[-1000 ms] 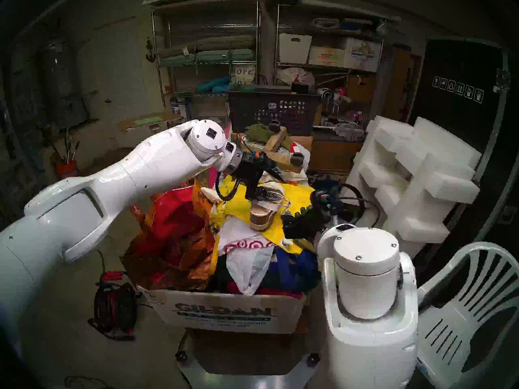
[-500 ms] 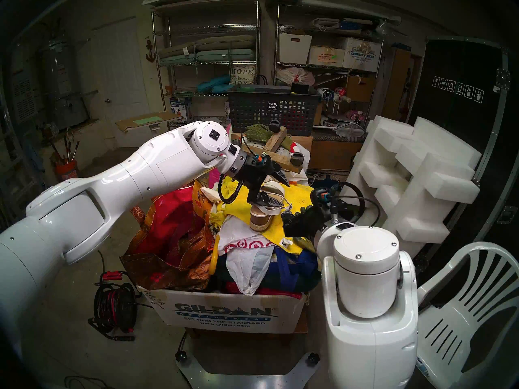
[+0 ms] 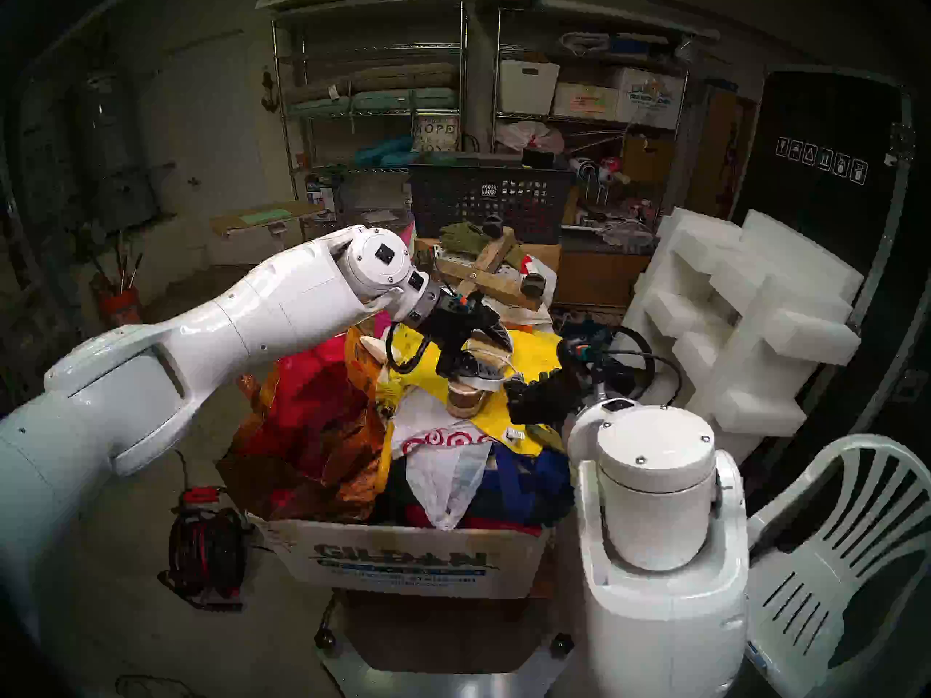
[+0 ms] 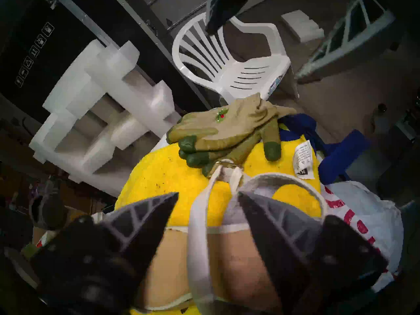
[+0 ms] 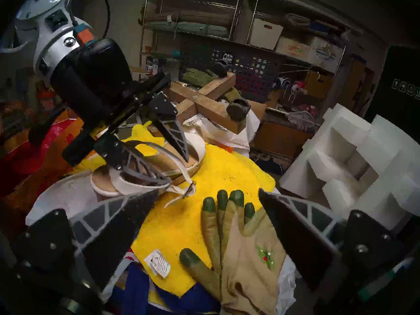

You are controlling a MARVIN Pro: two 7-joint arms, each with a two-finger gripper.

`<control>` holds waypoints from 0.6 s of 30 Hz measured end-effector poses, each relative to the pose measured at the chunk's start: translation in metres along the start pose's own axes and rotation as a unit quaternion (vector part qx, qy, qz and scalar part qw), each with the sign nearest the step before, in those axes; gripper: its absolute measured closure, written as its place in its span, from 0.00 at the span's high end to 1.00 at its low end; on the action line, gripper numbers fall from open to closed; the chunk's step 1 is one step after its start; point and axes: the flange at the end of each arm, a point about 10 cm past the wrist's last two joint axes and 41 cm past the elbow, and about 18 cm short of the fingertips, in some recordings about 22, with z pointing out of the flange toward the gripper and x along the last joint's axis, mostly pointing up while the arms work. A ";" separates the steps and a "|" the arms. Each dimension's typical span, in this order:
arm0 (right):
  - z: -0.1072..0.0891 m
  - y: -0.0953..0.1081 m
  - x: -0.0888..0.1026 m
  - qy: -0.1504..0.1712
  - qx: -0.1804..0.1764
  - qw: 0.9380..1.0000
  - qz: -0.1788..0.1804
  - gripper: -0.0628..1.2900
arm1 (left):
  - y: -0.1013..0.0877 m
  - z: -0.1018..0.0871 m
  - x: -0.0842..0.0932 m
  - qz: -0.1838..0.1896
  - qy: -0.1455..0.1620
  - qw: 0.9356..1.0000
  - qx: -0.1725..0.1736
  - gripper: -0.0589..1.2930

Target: Unbuckle a shoe

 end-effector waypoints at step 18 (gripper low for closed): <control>0.000 -0.002 0.001 0.003 -0.001 1.000 0.004 0.95 | 0.001 -0.002 -0.001 0.017 -0.005 1.000 0.009 0.47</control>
